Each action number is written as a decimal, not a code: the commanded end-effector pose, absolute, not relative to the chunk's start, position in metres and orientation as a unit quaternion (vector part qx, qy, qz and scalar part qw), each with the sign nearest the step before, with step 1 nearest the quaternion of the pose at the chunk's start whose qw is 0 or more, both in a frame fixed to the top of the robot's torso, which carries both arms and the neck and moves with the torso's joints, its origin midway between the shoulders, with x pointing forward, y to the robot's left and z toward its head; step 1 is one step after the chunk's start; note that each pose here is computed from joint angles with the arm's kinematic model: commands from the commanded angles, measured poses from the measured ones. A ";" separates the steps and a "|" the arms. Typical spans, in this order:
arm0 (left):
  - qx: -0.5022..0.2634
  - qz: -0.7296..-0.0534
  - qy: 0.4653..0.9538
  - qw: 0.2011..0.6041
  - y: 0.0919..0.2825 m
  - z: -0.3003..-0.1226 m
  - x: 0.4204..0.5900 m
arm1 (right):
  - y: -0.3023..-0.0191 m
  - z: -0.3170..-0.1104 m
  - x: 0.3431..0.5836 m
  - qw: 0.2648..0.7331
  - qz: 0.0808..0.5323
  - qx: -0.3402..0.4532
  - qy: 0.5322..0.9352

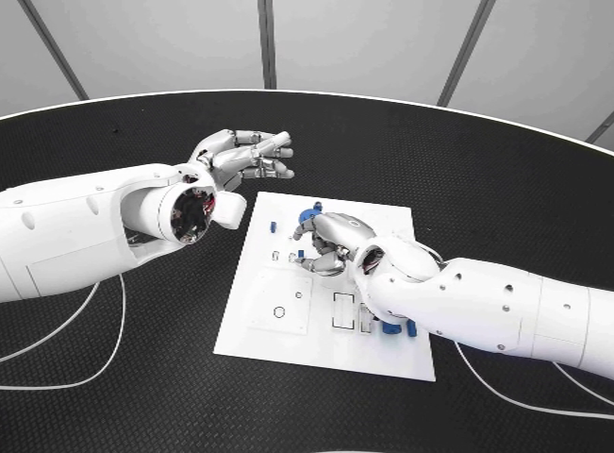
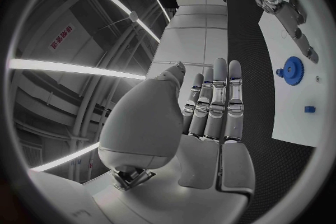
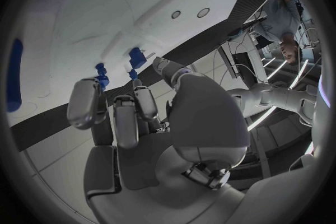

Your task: Assemble the parts on the task board

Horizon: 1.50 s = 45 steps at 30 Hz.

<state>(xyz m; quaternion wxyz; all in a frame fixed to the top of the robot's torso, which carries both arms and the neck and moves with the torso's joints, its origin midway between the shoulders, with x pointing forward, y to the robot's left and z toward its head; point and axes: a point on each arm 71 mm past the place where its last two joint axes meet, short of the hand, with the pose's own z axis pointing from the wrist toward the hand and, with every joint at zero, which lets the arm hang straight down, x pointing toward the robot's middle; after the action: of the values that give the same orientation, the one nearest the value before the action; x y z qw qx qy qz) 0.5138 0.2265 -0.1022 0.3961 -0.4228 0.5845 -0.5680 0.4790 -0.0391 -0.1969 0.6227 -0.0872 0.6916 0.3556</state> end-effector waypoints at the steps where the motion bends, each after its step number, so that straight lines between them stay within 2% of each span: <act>1: -0.418 -0.558 0.598 0.396 0.228 -0.104 0.514 | -0.046 -0.193 0.473 0.625 0.371 -0.087 0.681; 5: -0.402 -0.537 0.623 0.404 0.232 -0.106 0.516 | -0.060 -0.185 0.463 0.628 0.402 -0.084 0.660; 12: -0.341 -0.460 0.708 0.412 0.241 -0.116 0.514 | -0.105 -0.170 0.452 0.618 0.443 -0.048 0.647; 20: -0.263 -0.340 0.803 0.413 0.250 -0.129 0.510 | -0.164 -0.148 0.446 0.627 0.437 0.013 0.645; 27: -0.216 -0.236 0.845 0.430 0.254 -0.135 0.511 | -0.204 -0.139 0.440 0.646 0.420 0.059 0.634; 34: -0.181 -0.179 0.865 0.432 0.238 -0.138 0.515 | -0.230 -0.138 0.438 0.645 0.413 0.113 0.633; 45: -0.136 -0.143 0.880 0.432 0.200 -0.140 0.522 | -0.236 -0.139 0.440 0.642 0.406 0.129 0.638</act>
<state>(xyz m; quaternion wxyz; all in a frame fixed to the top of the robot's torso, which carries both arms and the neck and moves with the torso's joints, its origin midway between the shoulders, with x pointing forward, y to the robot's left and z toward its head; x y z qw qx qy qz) 0.5217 0.2071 -0.1398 0.4336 -0.1414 0.8785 -0.1423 0.4393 -0.2363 -0.1393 0.6416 0.1282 0.6380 0.4060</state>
